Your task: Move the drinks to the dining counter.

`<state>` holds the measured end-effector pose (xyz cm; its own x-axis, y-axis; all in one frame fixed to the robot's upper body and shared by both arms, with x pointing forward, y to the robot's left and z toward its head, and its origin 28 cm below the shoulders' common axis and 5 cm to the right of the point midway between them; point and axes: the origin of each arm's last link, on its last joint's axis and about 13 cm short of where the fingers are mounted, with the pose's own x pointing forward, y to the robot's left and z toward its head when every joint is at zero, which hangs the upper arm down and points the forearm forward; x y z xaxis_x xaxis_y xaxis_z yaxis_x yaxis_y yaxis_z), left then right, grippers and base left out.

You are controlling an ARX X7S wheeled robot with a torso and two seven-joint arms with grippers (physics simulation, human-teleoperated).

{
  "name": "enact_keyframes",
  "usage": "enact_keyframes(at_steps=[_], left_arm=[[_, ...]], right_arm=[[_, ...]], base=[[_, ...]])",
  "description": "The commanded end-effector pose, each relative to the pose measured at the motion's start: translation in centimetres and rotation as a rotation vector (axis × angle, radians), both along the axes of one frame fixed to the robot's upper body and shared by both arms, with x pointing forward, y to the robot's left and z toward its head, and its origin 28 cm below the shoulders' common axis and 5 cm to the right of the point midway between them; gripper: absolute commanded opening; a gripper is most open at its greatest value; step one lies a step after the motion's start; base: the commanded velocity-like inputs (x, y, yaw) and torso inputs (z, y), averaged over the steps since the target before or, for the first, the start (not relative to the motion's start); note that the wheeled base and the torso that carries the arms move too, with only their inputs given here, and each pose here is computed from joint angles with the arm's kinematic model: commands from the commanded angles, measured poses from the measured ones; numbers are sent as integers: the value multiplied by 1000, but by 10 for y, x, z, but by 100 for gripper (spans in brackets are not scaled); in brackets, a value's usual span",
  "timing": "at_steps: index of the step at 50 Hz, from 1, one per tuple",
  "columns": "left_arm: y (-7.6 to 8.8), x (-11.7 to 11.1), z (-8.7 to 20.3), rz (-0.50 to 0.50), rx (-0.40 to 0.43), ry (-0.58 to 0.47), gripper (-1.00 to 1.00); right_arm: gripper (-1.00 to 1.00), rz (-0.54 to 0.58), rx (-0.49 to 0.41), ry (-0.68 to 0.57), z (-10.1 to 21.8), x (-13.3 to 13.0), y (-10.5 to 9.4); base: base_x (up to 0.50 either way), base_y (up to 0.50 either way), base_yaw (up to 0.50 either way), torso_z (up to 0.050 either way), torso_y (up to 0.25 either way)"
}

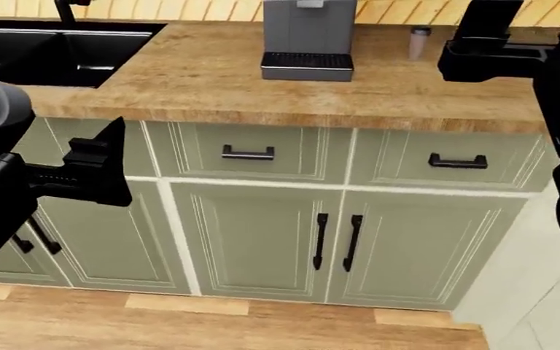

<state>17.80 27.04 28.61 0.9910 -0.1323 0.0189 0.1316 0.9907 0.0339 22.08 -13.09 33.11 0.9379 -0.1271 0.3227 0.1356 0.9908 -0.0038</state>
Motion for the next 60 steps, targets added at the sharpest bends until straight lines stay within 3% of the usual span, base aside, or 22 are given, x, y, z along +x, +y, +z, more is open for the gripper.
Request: enact_keyframes(at_steps=[1,5,8,9,11,12,14,21,60], left_arm=[[0,0,0,1,2,1,100],[1,0,1,0,1,-1,100],[1,0,1,0,1,-1,100],[1,0,0,1,1,0,100],[1,0,1,-1,1,-2,100],[1,0,1,-1,1,-2,100],[1,0,0,1,1,0,100],[1,-1,-1,2,-1,0,100],[1,-1,0,0,-2,-2,100]], right_arm=[[100,2,-3,3,0,1,1],[100,1,-4,6,0,2,1],[100,-66,-61,16,1,2,2],[100,-5,-63,24,1,0,4],[100,-87,-78,19,1,2,4],[100,-15,-70,21,1,1,5],[100,-66,-92,3,2,1,4],[100,-54,-69,67,-1,3,4],[100,-51,-120,104,-2,6,7]], base=[[0,0,-500,0,0],[0,0,-500,0,0],[0,0,-500,0,0],[0,0,0,0,0],[0,0,0,0,0],[0,0,0,0,0],[109,1,0,0,0],[431,-330,0,0,0],[193,-263,0,0,1]])
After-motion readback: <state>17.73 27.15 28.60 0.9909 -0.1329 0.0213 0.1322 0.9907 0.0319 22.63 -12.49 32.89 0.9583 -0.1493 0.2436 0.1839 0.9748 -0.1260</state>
